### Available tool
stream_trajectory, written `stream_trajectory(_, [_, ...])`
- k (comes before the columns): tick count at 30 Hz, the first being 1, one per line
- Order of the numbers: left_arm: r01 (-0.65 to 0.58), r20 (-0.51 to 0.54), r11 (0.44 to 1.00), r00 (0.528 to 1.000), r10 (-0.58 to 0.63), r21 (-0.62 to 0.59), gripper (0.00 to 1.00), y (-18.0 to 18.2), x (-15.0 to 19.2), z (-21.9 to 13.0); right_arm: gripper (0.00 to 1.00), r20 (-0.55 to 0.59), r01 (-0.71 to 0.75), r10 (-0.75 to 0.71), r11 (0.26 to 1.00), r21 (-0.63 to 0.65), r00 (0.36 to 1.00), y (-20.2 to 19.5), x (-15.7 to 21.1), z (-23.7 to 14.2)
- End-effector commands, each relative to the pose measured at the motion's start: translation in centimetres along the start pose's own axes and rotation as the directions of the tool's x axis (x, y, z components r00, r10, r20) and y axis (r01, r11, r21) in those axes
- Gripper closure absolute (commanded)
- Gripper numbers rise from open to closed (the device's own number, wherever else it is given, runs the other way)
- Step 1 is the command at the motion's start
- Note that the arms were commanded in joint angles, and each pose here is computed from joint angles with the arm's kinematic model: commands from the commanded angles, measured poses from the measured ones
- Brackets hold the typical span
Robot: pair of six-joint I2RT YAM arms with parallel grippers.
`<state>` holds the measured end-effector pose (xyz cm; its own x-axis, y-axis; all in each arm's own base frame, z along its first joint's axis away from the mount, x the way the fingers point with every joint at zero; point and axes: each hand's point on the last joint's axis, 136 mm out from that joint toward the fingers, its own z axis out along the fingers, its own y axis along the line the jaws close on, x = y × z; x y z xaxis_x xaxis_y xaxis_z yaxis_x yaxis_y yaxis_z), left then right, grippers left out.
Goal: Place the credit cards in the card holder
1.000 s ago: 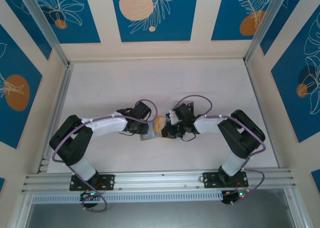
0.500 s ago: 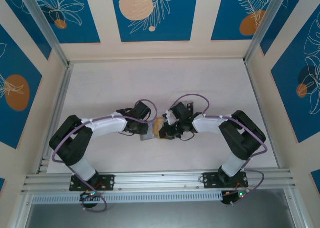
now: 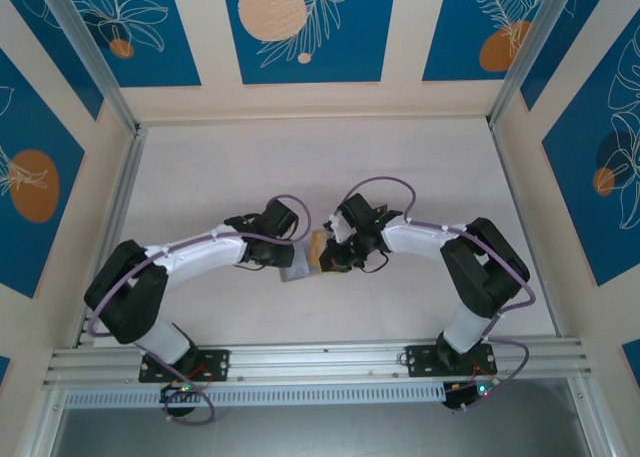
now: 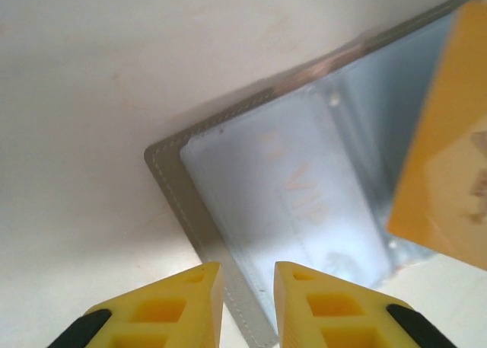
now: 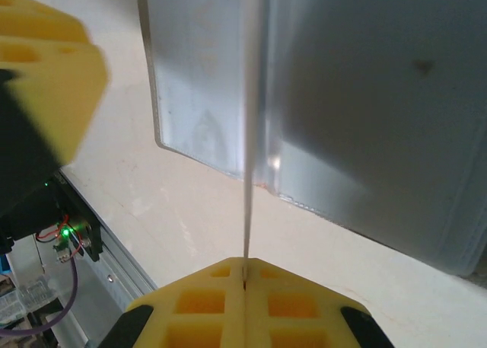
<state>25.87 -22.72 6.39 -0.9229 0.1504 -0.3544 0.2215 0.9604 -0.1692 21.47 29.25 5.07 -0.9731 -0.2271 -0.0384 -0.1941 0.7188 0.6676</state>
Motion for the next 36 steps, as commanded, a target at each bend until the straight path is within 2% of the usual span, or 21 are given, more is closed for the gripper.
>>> stream_trajectory(1, [-0.035,0.026,0.997,0.999,0.033,0.07,0.75,-1.9,-1.6,-1.8,1.0,-0.076,-0.013,0.011,1.0,-0.024,0.997,-0.1,1.0,0.3])
stream_trajectory(7, [-0.059,-0.003,0.978,0.998,0.06,0.202,0.76,-5.8,-2.4,-0.2,1.0,-0.101,-0.027,0.025,0.999,-0.025,0.995,-0.7,1.3,0.6])
stream_trajectory(13, [-0.06,-0.035,0.964,0.997,0.072,0.259,0.77,-7.8,-2.6,2.1,1.0,-0.114,-0.031,0.026,0.999,-0.043,0.993,-0.7,1.3,0.7])
stream_trajectory(23, [0.002,-0.116,0.984,0.993,0.019,0.177,0.8,-5.8,-0.2,6.0,1.0,-0.114,-0.014,0.006,0.997,-0.07,0.993,-0.5,0.7,0.9])
stream_trajectory(31, [0.022,-0.136,0.986,0.991,0.001,0.163,0.8,-4.8,1.4,6.6,0.85,-0.055,-0.027,0.017,0.983,-0.182,0.998,0.0,-0.6,0.0])
stream_trajectory(36, [0.027,-0.142,0.986,0.99,-0.004,0.163,0.8,-4.4,2.1,6.7,0.8,-0.03,-0.039,0.033,0.975,-0.218,0.999,0.2,-1.8,-0.5])
